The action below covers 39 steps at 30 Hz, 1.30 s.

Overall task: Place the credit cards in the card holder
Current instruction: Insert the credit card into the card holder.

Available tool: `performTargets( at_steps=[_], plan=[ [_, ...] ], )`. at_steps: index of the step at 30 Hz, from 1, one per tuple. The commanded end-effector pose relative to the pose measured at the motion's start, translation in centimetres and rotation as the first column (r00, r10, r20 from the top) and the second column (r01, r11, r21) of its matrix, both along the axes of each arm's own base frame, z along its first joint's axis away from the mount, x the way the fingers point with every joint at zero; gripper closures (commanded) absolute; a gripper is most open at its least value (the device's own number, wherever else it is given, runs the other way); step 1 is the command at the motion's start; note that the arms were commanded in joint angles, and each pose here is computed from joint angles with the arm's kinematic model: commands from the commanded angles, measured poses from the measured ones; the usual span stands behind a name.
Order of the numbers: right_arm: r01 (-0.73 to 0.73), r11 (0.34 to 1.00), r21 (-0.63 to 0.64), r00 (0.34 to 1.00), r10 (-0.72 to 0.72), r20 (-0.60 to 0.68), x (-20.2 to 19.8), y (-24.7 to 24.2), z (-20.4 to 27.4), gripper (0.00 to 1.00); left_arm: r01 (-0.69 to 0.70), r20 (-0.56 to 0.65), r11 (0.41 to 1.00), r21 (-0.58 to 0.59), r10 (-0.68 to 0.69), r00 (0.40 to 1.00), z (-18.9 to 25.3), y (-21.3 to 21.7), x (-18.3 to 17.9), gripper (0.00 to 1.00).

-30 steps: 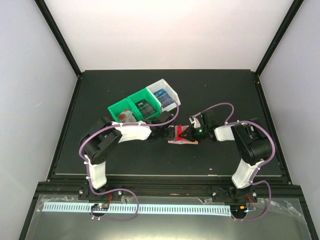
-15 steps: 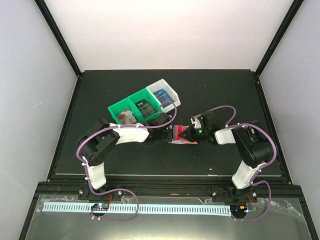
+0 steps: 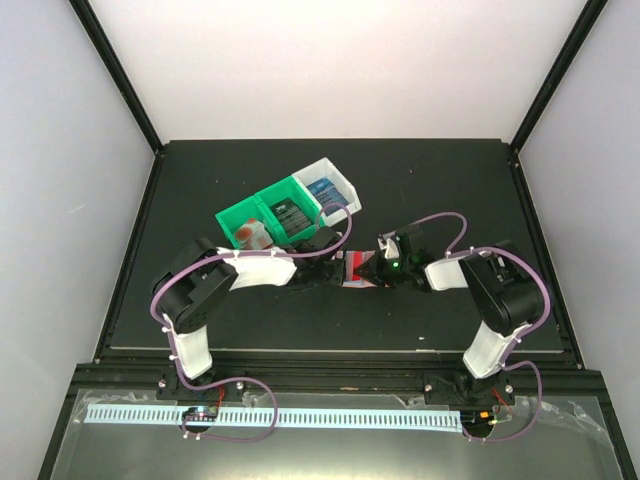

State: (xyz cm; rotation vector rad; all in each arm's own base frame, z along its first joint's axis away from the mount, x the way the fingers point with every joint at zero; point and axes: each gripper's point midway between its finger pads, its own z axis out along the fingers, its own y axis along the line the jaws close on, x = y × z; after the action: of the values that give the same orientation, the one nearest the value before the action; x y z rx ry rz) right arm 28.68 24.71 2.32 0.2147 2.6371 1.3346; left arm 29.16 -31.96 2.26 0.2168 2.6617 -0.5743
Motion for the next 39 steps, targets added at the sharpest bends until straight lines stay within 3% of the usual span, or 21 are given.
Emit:
performTargets(
  at_steps=[1, 3, 9, 13, 16, 24, 39],
  plan=[
    [0.002, 0.996, -0.09, 1.0, -0.001, 0.007, -0.4, -0.7, -0.1, 0.9, -0.007, 0.015, 1.0, 0.008, 0.007, 1.0, 0.8, 0.4, -0.2, 0.7],
    [-0.002, 0.994, -0.105, 1.0, 0.005, 0.029, -0.1, -0.8, 0.7, 0.88, -0.004, 0.021, 1.0, 0.008, 0.004, 1.0, 1.0, 0.4, -0.1, 0.7],
    [0.007, 0.985, -0.173, 0.999, 0.001, 0.045, 0.0, -1.7, 1.6, 0.6, 0.008, 0.041, 1.0, -0.02, -0.007, 0.999, 2.3, 0.0, 0.0, 0.66],
    [0.022, 0.967, -0.255, 0.998, -0.006, 0.064, 0.3, -2.7, 1.9, 0.56, 0.022, 0.048, 0.999, -0.04, -0.021, 0.999, 3.0, -0.4, 0.1, 0.65],
    [0.016, 0.951, -0.309, 0.997, 0.009, 0.079, 0.7, -3.0, 1.8, 0.58, 0.023, 0.05, 0.999, -0.048, -0.021, 0.999, 3.2, -0.5, 0.1, 0.65],
    [-0.033, 0.934, -0.355, 0.996, 0.062, 0.071, 1.9, -1.9, 0.8, 0.83, 0.035, 0.023, 0.994, -0.1, -0.033, 0.999, 2.9, -1.1, 0.3, 0.7],
    [-0.024, 0.886, -0.462, 0.995, 0.065, 0.073, 1.8, -2.3, -0.2, 0.81, 0.032, -0.018, 0.996, -0.083, -0.034, 0.999, 1.1, -1.1, 0.4, 0.68]
  ],
)
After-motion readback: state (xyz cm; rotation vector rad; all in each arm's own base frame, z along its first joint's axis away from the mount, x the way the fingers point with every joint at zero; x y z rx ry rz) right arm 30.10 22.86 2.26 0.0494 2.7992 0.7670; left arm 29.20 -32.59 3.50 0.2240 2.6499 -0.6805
